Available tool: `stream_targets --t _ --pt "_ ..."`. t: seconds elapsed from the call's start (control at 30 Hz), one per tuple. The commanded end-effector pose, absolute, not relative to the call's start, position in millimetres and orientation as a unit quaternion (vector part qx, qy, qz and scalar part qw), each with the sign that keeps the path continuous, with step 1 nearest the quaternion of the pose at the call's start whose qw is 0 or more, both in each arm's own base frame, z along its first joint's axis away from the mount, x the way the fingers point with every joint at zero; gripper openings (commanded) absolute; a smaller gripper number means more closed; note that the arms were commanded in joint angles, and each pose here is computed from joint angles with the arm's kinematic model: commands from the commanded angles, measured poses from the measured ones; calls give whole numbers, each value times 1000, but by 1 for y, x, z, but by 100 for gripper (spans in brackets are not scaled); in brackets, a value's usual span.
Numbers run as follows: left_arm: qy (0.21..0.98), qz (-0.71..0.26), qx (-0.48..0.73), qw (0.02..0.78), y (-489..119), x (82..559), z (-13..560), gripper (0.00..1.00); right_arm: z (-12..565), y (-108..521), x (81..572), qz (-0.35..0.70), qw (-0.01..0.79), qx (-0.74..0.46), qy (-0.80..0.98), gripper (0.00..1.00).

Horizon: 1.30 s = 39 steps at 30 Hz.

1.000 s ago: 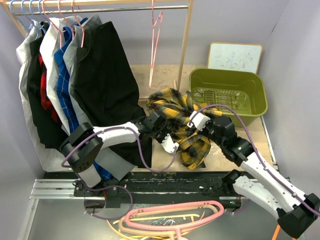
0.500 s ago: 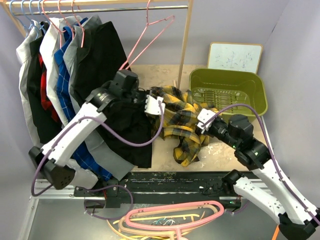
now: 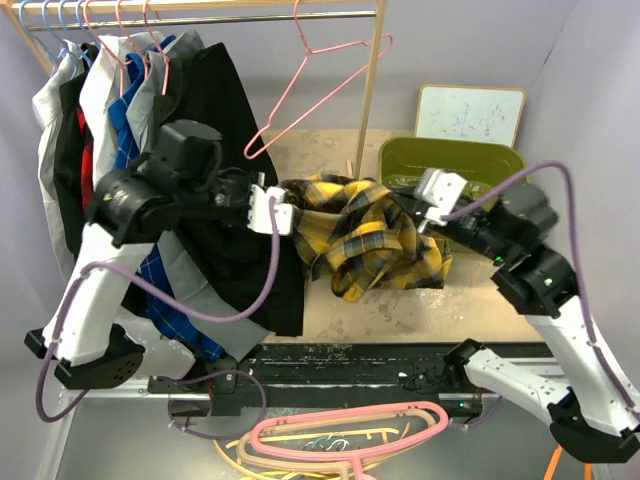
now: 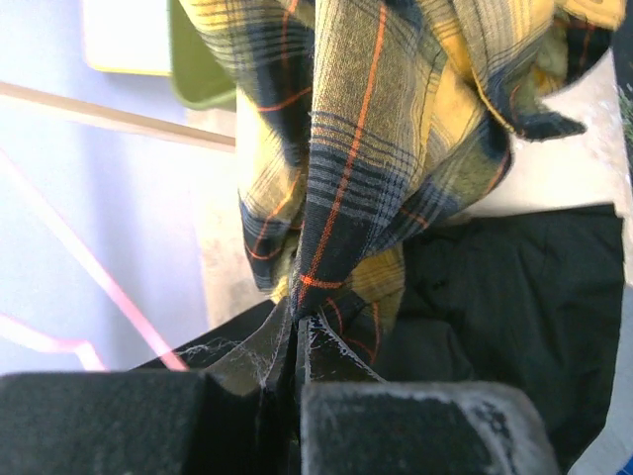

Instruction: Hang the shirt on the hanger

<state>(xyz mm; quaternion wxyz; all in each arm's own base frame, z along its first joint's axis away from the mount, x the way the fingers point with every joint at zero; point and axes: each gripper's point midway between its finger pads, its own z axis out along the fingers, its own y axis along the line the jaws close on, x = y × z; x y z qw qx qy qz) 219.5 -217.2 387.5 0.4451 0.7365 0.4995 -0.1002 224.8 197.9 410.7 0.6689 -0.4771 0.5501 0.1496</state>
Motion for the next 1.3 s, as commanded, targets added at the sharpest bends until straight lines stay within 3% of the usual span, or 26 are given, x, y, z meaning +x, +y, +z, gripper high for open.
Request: stream_targets --t 0.0,0.17,0.33,0.47,0.57,0.63,0.73,0.83,1.03,1.23,1.27 --pt "480 -80 698 525 -196 199 456 0 512 207 191 205 735 -471 443 0" --pt "475 3 621 623 -171 212 534 0 574 211 203 252 761 -394 449 0" --pt "436 43 556 707 -149 198 602 0 597 230 207 322 747 -372 446 0" --pt "462 86 520 713 -142 225 610 0 589 254 213 380 708 -378 460 0" --pt "527 113 535 651 -157 278 552 0 543 275 237 406 658 -376 511 0" --pt "559 110 553 608 -168 310 494 0 480 289 255 417 610 -369 563 0" --pt "637 58 539 548 -170 352 388 0 407 298 260 448 565 -345 601 0" --pt "682 8 523 511 -173 360 317 0 342 299 262 464 530 -319 634 0" --pt "725 8 505 468 -163 368 234 0 251 308 261 517 425 -280 688 0" --pt "766 19 465 444 -137 401 210 0 206 274 346 517 377 -169 749 0" --pt "773 20 456 440 -132 407 208 0 200 268 358 527 360 -154 755 5"
